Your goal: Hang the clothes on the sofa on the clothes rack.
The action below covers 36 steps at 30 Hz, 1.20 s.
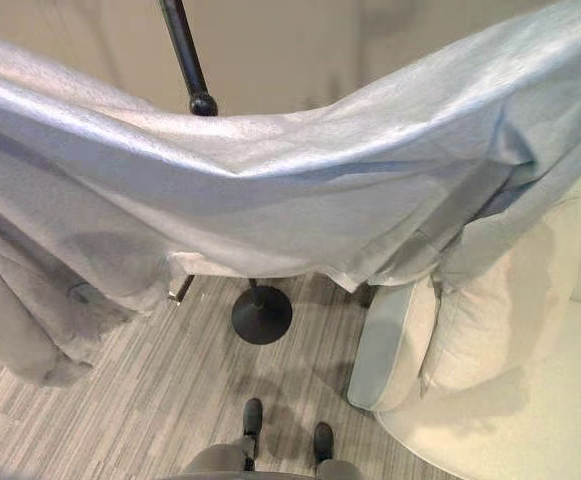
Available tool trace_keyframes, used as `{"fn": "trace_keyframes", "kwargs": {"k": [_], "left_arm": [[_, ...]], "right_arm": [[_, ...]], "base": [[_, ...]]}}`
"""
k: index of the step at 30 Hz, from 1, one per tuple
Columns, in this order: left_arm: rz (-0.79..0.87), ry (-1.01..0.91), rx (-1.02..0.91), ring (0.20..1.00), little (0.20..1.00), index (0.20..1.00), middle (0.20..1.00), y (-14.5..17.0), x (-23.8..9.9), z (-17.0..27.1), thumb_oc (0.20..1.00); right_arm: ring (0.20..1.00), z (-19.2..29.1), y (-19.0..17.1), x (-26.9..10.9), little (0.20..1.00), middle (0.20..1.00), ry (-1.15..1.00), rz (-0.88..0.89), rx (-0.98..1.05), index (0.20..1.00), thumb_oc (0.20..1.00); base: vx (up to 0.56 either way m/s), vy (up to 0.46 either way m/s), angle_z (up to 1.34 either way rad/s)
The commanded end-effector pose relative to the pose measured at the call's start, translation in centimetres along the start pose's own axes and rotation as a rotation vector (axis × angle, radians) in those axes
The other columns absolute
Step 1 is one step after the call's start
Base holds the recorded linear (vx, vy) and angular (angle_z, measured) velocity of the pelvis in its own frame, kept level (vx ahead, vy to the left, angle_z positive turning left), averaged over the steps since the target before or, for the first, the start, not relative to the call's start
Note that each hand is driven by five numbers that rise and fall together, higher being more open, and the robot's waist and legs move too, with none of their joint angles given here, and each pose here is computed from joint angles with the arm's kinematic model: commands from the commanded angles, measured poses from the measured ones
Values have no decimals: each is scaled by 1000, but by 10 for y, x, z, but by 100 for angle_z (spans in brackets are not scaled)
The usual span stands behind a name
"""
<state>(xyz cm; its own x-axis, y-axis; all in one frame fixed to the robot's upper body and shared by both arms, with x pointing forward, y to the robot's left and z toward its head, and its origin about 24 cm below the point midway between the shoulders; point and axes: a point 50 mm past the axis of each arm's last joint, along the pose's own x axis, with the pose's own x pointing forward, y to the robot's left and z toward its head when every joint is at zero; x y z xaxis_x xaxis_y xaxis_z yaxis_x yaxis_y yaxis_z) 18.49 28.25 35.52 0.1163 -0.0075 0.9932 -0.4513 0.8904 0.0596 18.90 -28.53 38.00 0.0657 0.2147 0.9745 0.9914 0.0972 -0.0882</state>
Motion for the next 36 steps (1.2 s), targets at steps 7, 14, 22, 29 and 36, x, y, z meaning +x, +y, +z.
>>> {"fn": "trace_keyframes", "kwargs": {"k": [7,14,22,29,36], "left_arm": [[29,-31,14,200,200,200,200,-23,82,-20,200],[-2,255,427,200,200,200,200,-11,138,-71,200],[-109,357,616,200,200,200,200,-25,139,-92,200],[-195,333,645,200,200,200,200,-52,122,-103,200],[-166,354,662,200,200,200,200,-43,114,-108,200]], "right_arm": [[200,-27,11,84,200,200,83,-58,-70,200,200],[200,-41,74,132,200,200,315,243,-103,200,200],[200,-29,105,126,200,200,332,370,-101,200,200],[200,-16,131,101,200,200,300,437,-70,200,200],[200,-15,135,91,200,200,282,452,-59,200,200]], "base": [[16,-1,1],[22,1,1],[-57,-11,3],[-81,-13,-1],[-1,1,-4]]}}
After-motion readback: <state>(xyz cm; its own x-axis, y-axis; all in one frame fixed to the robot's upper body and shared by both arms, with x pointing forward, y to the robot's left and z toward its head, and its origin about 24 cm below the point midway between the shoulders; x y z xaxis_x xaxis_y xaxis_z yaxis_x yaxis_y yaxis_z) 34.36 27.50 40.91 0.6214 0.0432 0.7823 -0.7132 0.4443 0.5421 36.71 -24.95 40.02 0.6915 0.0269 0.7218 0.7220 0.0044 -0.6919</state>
